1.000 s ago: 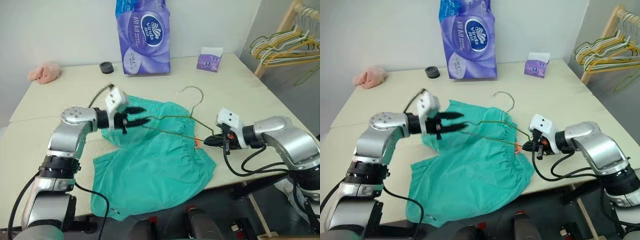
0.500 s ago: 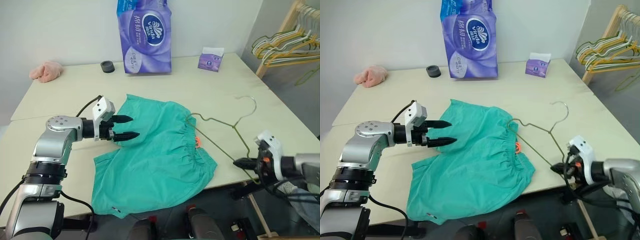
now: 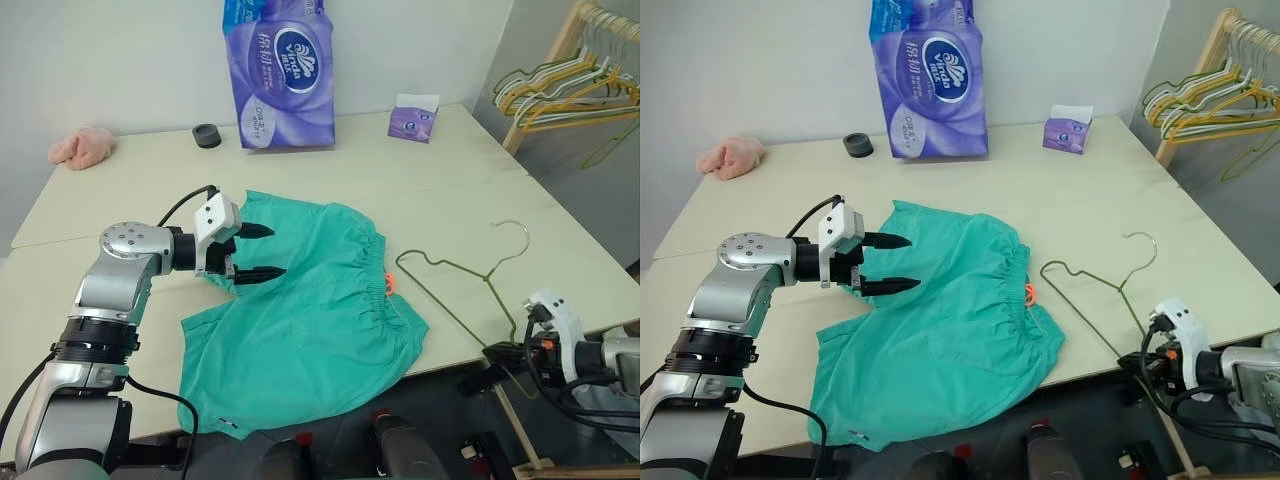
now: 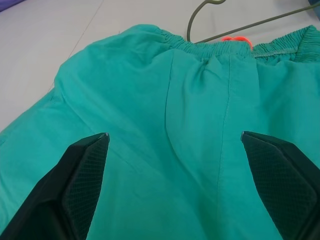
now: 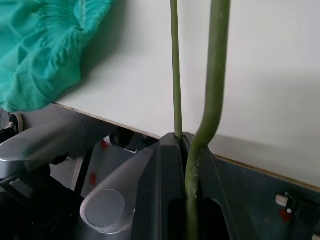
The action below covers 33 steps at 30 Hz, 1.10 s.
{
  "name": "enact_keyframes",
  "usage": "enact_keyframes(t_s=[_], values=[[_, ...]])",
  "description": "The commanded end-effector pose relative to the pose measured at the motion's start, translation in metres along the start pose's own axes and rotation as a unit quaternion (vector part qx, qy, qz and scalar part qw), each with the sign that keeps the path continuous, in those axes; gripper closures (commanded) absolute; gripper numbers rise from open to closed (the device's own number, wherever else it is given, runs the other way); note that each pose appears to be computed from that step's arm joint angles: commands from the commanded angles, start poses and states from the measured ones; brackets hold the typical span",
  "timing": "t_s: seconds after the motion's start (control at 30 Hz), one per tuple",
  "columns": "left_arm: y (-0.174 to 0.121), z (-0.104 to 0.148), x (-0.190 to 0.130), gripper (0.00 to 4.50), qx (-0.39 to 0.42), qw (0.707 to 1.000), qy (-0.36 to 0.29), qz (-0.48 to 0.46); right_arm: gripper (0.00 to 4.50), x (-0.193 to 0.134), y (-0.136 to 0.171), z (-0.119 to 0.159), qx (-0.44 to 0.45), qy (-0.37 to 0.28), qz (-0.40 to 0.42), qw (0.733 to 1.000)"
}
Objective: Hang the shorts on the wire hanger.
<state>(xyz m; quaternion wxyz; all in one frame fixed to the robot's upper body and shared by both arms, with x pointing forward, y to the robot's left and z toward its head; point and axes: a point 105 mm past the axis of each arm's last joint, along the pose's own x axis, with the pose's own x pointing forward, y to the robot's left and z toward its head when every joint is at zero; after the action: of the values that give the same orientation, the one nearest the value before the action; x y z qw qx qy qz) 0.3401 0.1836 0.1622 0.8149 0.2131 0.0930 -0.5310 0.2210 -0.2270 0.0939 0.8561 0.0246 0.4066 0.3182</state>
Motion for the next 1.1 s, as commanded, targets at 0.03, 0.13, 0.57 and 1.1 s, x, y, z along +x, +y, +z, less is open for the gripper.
enact_keyframes(t_s=[0.03,0.13,0.57,1.1], values=[[0.004,0.009,-0.005,0.04,0.022,1.000,-0.003,0.011,4.50,-0.002,0.021,0.016,-0.056,-0.013,0.041,0.997],[0.007,0.009,-0.006,0.04,0.023,1.000,-0.002,0.020,4.50,0.002,0.036,0.020,-0.081,-0.009,0.071,0.994],[-0.021,0.001,-0.011,0.04,0.003,0.998,0.015,-0.055,4.50,-0.001,0.019,0.023,-0.062,-0.018,0.046,0.997],[-0.017,-0.002,-0.009,0.04,0.006,0.999,0.024,-0.041,4.50,0.009,0.011,0.007,0.001,-0.014,0.055,0.998]])
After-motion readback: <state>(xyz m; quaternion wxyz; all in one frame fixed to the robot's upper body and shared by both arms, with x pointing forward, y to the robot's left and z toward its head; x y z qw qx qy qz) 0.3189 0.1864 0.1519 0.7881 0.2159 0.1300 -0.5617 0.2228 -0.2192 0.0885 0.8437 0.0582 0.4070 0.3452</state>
